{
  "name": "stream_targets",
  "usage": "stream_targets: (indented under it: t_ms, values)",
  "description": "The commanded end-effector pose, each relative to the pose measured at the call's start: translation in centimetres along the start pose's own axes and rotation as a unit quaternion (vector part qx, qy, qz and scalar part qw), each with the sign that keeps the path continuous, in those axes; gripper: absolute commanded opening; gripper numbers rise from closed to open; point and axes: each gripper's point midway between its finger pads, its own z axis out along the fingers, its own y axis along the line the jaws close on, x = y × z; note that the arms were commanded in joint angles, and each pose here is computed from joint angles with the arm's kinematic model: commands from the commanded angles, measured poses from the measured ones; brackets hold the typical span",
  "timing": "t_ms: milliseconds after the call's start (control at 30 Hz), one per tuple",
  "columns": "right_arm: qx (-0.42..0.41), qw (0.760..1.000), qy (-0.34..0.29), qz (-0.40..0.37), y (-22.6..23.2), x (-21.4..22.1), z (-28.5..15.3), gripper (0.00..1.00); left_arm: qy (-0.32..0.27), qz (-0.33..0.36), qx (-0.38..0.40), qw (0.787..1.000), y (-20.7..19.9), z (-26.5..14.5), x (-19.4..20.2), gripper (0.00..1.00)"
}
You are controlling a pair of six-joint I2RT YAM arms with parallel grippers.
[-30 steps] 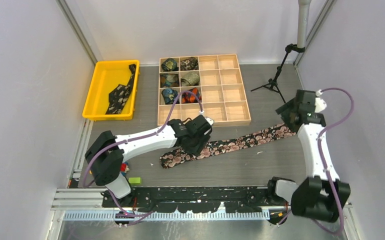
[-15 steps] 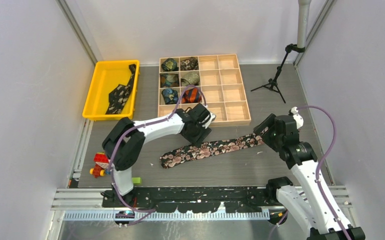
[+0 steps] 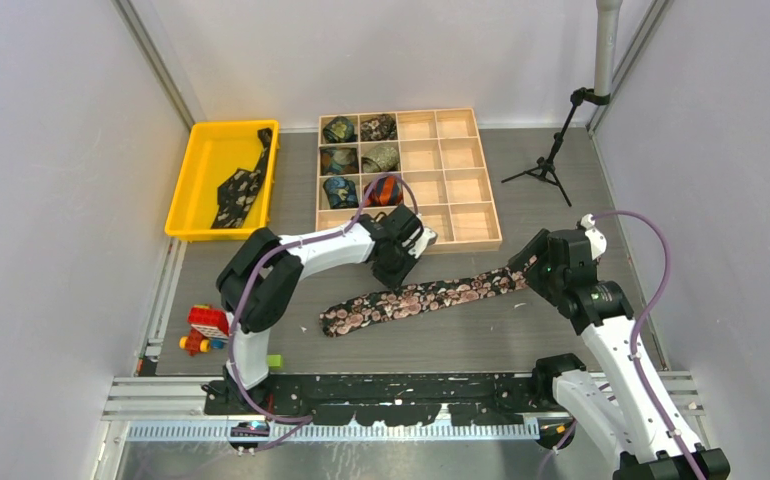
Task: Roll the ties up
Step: Flatten out the tie at the center of the board.
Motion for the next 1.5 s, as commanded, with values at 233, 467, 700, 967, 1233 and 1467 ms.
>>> stream_targets:
  t_ms: [233, 467, 700, 967, 1233, 1467]
  values:
    - [-0.011, 1.000, -0.028, -0.005, 0.7, -1.6, -1.3, 0.79, -0.016, 0.008, 0.034, 0.999, -1.8, -3.8, -3.0, 0.00]
    - [-0.012, 0.999, -0.034, -0.006, 0.6, -1.9, -1.9, 0.79, 0.003, -0.012, 0.068, 0.998, -3.4, -6.0, -2.0, 0.00]
    - [-0.015, 1.000, -0.025, 0.000, 0.7, -1.3, -1.5, 0.79, 0.025, -0.032, 0.099, 0.994, -4.5, -6.5, 1.2, 0.00]
    - [-0.019, 1.000, -0.024, 0.002, 0.8, -1.3, -1.5, 0.79, 0.043, -0.038, 0.093, 0.994, -4.0, -5.0, 2.8, 0.00]
    - [-0.013, 1.000, -0.024, 0.002, 0.2, -1.0, -1.6, 0.79, 0.066, -0.037, 0.074, 0.994, -3.0, -3.2, 4.0, 0.01]
    - [-0.014, 1.000, -0.021, 0.002, 0.3, -0.8, -1.6, 0.79, 0.071, -0.039, 0.050, 0.995, -2.1, -2.1, 4.3, 0.03]
